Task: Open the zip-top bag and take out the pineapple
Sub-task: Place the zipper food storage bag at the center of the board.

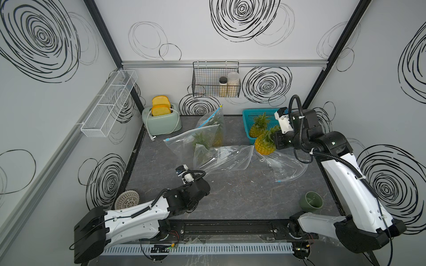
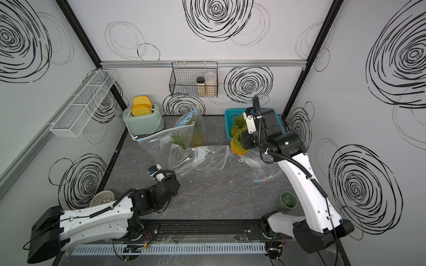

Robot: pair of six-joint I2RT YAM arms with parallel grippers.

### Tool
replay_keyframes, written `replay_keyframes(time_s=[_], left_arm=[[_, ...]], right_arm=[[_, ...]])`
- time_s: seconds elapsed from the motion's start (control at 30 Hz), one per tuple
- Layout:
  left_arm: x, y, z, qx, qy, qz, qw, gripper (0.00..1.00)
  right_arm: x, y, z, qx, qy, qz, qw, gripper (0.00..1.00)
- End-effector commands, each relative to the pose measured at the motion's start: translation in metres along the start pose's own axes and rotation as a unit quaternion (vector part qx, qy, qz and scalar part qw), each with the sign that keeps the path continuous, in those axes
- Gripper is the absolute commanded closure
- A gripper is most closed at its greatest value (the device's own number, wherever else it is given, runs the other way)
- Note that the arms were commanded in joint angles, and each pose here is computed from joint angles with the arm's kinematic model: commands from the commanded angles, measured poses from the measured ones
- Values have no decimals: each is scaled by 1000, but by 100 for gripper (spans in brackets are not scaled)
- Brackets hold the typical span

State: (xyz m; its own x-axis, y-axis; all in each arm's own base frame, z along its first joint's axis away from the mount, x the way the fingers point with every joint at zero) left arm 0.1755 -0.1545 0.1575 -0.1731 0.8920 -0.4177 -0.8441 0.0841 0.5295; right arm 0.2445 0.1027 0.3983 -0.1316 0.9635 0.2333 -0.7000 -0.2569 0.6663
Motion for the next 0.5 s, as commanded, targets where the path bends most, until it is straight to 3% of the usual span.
replay_keyframes(time_s=[0.0,0.07,0.17,0.23,0.37,0.47], left_arm=[[-30,-1,13,-17,-23,-20,999,92],[-40,-3,13,-17,-45,-28,998,83],[-50,-6,11,-17,-62,-39,997,56],[-56,-7,10,-13,-73,-43,996,44],[-65,-5,6,-5,-95,-52,994,33],[-68,-3,2,3,-103,-56,993,31]], right_arm=[[0,6,21,-63,-6,15,998,100],[-3,5,23,-67,-8,15,998,100],[-10,5,25,-76,-14,11,997,100],[-13,4,28,-81,-17,9,997,100],[-16,0,34,-89,-20,6,996,100],[-19,-2,39,-93,-22,4,995,100]])
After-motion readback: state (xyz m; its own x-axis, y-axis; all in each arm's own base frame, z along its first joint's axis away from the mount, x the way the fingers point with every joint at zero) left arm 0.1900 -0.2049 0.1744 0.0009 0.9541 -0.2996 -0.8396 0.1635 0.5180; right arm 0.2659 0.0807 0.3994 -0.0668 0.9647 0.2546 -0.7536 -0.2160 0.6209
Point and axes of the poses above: each gripper's point midway between its finger pads, its own y axis back along the fingers, its own x axis along the line the jaws close on, z = x × y, the point moved 7 cm from there along y, back along the fingers, and after that the axes turned 13 degrees about -y, right-handed, at the moved point
